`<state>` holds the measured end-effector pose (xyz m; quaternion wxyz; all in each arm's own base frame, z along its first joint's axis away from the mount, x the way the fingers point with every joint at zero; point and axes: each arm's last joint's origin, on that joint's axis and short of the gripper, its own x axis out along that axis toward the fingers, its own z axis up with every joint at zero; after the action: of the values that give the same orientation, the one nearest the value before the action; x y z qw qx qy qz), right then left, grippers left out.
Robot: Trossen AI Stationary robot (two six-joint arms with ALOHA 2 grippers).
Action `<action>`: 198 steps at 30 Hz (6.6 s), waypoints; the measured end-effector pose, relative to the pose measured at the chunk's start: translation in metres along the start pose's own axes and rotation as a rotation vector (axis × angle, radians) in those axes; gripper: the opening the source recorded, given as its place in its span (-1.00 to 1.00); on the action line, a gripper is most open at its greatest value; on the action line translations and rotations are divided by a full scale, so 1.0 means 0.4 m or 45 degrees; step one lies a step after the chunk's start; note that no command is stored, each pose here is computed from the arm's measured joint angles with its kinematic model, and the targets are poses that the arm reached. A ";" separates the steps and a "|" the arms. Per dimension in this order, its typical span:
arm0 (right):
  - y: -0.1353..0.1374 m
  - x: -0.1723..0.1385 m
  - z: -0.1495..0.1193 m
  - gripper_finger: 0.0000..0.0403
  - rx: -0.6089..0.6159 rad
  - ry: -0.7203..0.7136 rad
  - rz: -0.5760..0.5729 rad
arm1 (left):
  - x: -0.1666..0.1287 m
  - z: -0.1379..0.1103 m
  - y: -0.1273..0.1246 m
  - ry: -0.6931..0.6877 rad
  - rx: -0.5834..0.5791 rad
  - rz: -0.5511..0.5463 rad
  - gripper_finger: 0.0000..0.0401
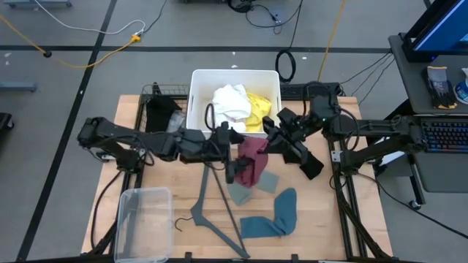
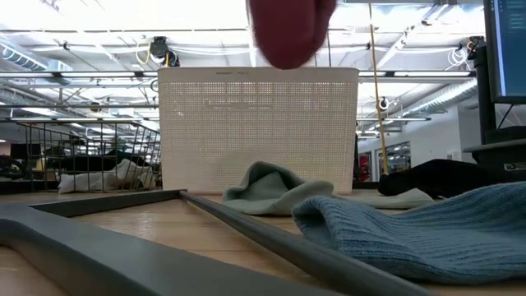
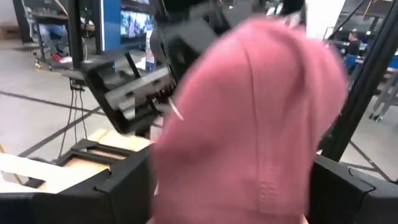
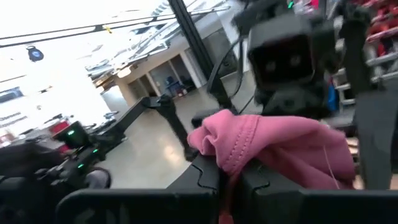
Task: Pick & Place Cloths
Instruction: Put the maroon underwear into the gold wire basket, then put the black sock into the transparent bin
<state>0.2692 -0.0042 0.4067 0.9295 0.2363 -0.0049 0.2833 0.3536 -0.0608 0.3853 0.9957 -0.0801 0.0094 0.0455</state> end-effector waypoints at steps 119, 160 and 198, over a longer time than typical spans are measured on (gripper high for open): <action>-0.164 -0.234 0.066 -0.23 -0.015 0.120 -0.330 | -0.495 -0.279 0.646 0.634 -0.763 1.955 -0.87; -0.088 -0.280 0.007 -0.23 0.049 0.369 -0.243 | -0.497 0.054 0.408 0.037 -0.247 1.047 0.22; -0.082 -0.392 -0.320 0.45 0.540 1.047 -1.231 | -0.450 0.072 0.254 -0.009 -0.101 0.384 0.22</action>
<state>0.1390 -0.0537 0.2564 0.8114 0.2623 0.5120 -0.1033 0.1653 0.0278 0.4022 0.9737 -0.1169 0.0160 0.1950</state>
